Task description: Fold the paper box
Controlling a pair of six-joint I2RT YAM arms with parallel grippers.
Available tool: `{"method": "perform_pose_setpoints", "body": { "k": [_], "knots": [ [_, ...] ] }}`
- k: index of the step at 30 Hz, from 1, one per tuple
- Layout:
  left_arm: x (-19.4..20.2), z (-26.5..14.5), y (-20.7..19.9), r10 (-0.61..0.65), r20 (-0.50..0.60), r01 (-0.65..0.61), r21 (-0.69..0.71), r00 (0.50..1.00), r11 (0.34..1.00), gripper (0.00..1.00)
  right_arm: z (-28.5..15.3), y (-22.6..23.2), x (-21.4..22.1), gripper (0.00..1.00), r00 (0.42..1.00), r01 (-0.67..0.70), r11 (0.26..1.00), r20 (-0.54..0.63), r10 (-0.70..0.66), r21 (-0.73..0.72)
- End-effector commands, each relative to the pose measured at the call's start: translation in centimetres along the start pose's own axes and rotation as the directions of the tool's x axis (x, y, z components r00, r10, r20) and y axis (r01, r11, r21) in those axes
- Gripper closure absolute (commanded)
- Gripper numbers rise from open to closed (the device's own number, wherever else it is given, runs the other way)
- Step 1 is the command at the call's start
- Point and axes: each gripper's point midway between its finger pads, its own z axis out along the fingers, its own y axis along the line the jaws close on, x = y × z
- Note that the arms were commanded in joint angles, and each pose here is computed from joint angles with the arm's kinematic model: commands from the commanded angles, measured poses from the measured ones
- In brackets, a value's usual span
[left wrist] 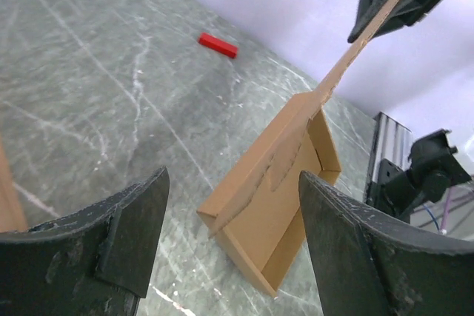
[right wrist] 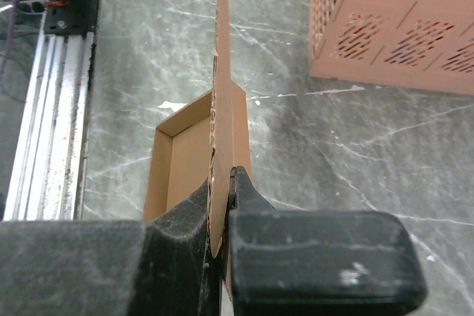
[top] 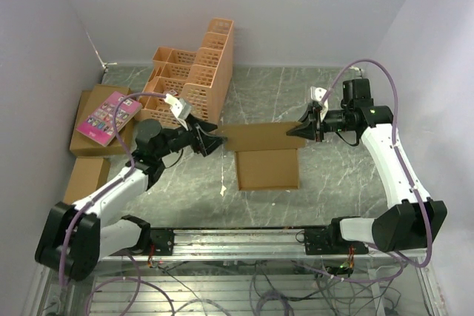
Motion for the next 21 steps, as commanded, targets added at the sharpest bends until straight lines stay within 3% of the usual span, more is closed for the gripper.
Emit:
{"method": "perform_pose_setpoints", "body": {
  "k": [1,4,6,10,15,18,19,21],
  "knots": [
    [-2.7,0.4,-3.7,0.133,0.149,-0.163,0.217,0.980,0.963,0.20,-0.2,1.5,-0.7,1.00,0.999,-0.025,0.998,0.021,0.026,-0.053],
    [-1.9,1.2,-4.0,0.166,0.139,-0.194,0.221,0.976,0.956,0.23,0.0,1.5,-0.9,1.00,0.999,-0.033,0.998,0.031,0.035,-0.062],
    [-0.9,2.1,-4.7,0.185,0.100,-0.204,0.246,0.978,0.948,0.30,0.1,1.5,-0.9,1.00,0.999,-0.039,0.997,0.033,0.041,-0.065],
    [0.4,2.9,-4.7,0.199,0.032,-0.201,0.256,0.979,0.946,0.52,0.2,1.5,-0.8,1.00,0.998,-0.045,0.997,0.032,0.047,-0.067],
    [0.1,2.5,-4.8,0.226,0.043,-0.230,0.242,0.973,0.943,0.85,0.2,1.5,-0.7,1.00,0.998,-0.047,0.997,0.035,0.050,-0.062],
    [-0.6,2.2,-5.0,0.256,0.067,-0.265,0.232,0.964,0.936,0.93,0.2,1.6,-0.5,1.00,0.998,-0.057,0.997,0.036,0.059,-0.054],
    [-0.8,2.1,-5.0,0.263,0.069,-0.272,0.228,0.962,0.935,0.93,0.3,1.6,-0.5,0.99,0.998,-0.058,0.997,0.036,0.060,-0.047],
    [-1.0,1.9,-4.9,0.273,0.067,-0.281,0.209,0.960,0.937,0.93,0.3,1.4,-0.3,0.80,0.998,-0.058,0.998,0.037,0.059,-0.028]
  ]
}}
